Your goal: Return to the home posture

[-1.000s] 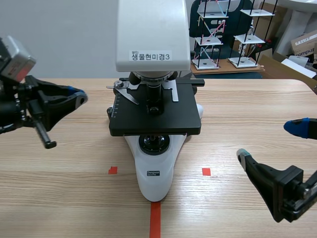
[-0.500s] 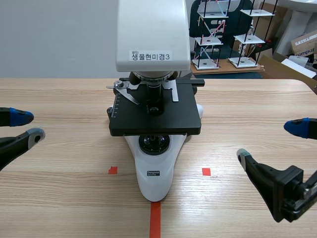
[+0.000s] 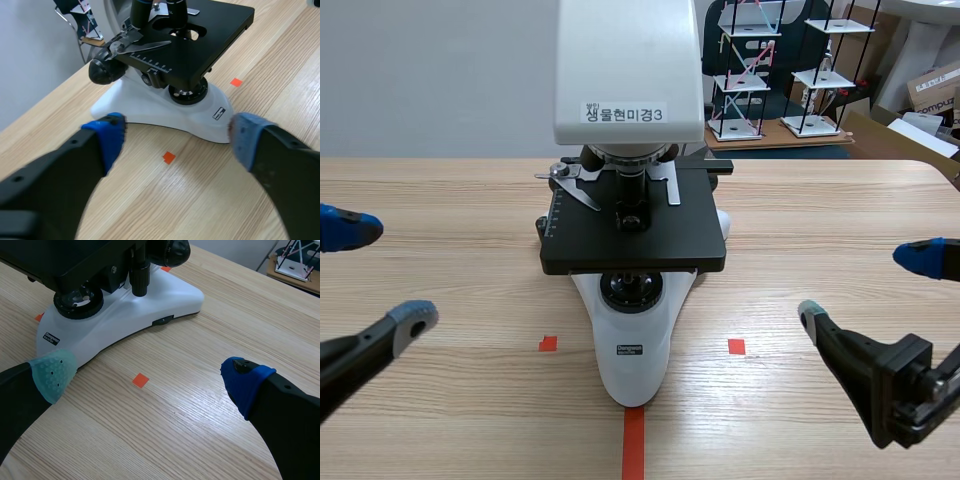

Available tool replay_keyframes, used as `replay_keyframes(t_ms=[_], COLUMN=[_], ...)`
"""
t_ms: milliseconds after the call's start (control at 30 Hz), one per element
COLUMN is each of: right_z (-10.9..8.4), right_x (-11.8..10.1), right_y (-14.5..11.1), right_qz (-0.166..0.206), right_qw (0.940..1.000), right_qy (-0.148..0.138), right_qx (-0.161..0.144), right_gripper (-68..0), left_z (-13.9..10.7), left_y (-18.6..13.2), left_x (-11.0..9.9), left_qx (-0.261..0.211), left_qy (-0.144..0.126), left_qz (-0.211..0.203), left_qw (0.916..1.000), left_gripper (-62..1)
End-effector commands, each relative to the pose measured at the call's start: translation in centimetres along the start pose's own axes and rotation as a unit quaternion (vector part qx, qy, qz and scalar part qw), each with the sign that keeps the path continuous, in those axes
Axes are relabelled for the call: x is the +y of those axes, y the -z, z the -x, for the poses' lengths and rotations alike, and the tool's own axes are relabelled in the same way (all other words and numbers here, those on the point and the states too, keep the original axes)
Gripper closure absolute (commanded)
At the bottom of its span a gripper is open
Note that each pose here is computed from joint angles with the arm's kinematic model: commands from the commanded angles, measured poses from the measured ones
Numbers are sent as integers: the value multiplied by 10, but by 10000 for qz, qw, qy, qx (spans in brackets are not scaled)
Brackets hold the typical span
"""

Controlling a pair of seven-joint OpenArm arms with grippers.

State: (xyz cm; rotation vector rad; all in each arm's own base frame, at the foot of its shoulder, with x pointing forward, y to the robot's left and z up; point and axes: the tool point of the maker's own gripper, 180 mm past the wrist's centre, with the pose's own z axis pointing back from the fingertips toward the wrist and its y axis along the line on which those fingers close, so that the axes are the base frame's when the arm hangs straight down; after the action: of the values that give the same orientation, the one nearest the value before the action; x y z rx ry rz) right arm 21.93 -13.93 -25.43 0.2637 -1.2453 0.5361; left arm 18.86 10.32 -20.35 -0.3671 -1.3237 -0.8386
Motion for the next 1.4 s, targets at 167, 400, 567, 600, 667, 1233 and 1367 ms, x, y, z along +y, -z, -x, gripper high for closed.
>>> replay_keyframes(t_ms=[167,400,567,600,667,1233,1367], right_z=[-7,-7,-7,-7,-7,-7,-7], right_x=[-2,-2,-2,-2,-2,-2,-2], right_y=[0,0,0,0,0,0,0], right_qz=[6,6,6,6,6,6,6], right_qw=[9999,9999,9999,9999,9999,9999,9999], right_qy=[-44,-44,-44,-44,-44,-44,-44], right_qx=[-133,-133,-133,-133,-133,-133,-133], right_gripper=[-642,-642,-642,-642,-642,-642,-642], left_z=[-11,-10,-10,-10,-10,-10,-10], left_y=[4,4,4,4,4,4,4], left_x=[-1,-1,-1,-1,-1,-1,-1], left_qx=[-181,-151,-151,-151,-152,-152,-152], left_qy=[-91,-88,-89,-89,-90,-89,-89], left_qz=[-100,-109,-107,-107,-107,-106,-106], left_qw=[9997,9998,9998,9998,9998,9998,9998], left_gripper=[-623,-623,-623,-623,-623,-623,-623])
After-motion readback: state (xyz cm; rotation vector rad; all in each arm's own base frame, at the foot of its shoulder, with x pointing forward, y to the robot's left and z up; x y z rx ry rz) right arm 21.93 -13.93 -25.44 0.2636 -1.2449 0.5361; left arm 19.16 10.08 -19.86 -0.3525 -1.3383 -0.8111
